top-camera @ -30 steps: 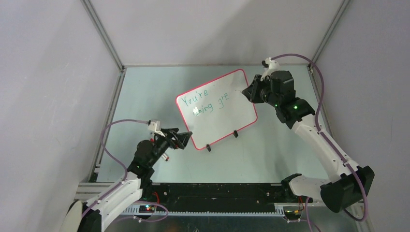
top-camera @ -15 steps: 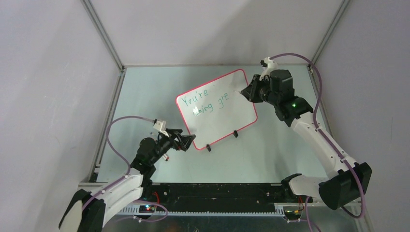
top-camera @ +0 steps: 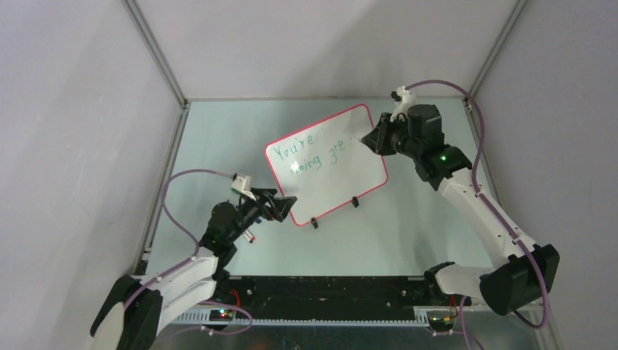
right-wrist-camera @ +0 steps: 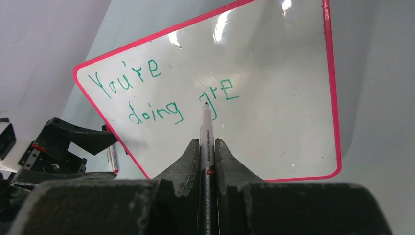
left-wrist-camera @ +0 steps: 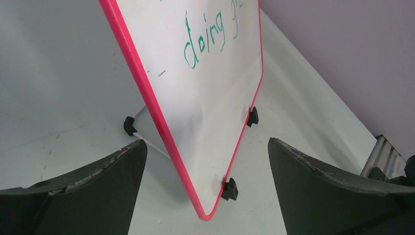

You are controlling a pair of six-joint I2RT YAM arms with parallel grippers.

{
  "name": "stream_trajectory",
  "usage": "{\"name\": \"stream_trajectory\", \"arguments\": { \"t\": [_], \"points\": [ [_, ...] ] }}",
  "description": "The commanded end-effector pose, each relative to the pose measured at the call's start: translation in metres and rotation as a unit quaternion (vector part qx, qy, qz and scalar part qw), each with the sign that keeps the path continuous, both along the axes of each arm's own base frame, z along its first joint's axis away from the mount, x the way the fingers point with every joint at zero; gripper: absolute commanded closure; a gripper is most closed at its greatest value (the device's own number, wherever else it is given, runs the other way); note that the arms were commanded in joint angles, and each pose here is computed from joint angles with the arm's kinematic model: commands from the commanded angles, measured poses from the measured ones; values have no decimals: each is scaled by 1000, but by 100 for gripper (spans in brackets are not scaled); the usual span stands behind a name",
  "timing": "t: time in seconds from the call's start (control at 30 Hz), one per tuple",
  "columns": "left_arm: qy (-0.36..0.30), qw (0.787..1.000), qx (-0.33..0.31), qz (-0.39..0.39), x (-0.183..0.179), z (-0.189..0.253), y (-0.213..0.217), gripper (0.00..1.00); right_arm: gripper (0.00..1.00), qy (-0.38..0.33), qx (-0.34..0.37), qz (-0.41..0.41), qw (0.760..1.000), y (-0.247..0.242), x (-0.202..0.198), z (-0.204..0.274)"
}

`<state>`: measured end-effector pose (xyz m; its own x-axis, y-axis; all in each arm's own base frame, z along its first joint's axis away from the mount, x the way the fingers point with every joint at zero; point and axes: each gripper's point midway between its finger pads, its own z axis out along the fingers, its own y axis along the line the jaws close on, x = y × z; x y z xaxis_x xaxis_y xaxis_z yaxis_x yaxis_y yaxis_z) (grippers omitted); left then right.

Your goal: Write a sentence on the whiteboard

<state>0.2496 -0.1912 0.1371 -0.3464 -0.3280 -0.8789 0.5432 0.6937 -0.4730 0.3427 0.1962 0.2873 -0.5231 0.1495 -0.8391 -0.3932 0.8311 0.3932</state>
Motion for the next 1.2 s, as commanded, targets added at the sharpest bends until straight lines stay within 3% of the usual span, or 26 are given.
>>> {"name": "stream_trajectory", "arguments": {
  "t": [0.0,0.13,0.3,0.6,0.83,1.17],
  "points": [
    [-46,997,-32,45,5,21,14,1,100,-22,1,11,1000,1,2,10],
    [-57,998,-21,16,0,21,6,1,100,-21,1,13,1000,1,1,10],
    [2,1000,12,5,11,4,-2,1,100,-21,0,15,1000,2,0,9],
    [9,1000,-14,-12,21,14,-11,17,100,-22,-5,21,1000,2,-1,8],
    [13,1000,4,-28,20,3,-14,36,100,-15,-10,31,999,4,-2,2],
    [13,999,34,-10,23,-1,-4,44,100,4,-51,3,999,-6,10,-22]
  ]
}}
